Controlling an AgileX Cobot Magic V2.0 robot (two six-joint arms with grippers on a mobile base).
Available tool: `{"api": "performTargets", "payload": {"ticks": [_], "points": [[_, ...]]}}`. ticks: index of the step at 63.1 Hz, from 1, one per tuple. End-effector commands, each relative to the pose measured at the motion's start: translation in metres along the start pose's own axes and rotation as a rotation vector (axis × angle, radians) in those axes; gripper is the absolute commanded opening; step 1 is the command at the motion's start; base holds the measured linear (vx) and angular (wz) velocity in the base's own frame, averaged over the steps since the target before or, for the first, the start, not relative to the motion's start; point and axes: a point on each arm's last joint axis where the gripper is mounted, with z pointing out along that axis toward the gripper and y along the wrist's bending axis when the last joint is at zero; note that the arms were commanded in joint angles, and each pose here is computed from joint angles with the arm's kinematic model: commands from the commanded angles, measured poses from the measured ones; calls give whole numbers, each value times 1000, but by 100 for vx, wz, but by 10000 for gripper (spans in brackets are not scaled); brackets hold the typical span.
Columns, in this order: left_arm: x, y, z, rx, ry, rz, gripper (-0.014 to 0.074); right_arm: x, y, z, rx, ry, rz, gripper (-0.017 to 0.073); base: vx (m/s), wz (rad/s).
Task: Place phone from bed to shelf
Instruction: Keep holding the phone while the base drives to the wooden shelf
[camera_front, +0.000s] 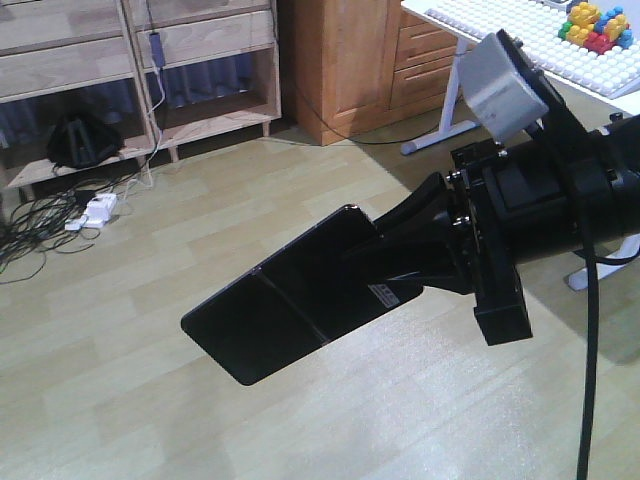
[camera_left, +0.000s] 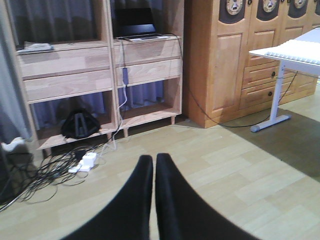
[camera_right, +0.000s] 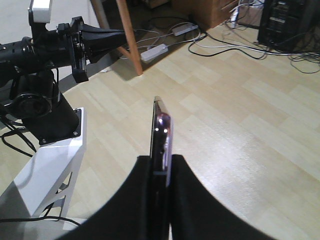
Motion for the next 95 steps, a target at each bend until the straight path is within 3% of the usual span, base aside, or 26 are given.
{"api": "performTargets", "payload": {"ticks": [1,95], "points": [[-14,2,-3,-10,-107,-14,1,-15,16,-9,-63,-87,-17,-3,37,-15],[-14,2,-3,-10,-107,-14,1,-15,16,-9,-59,-88,-17,-3,41,-1]]}}
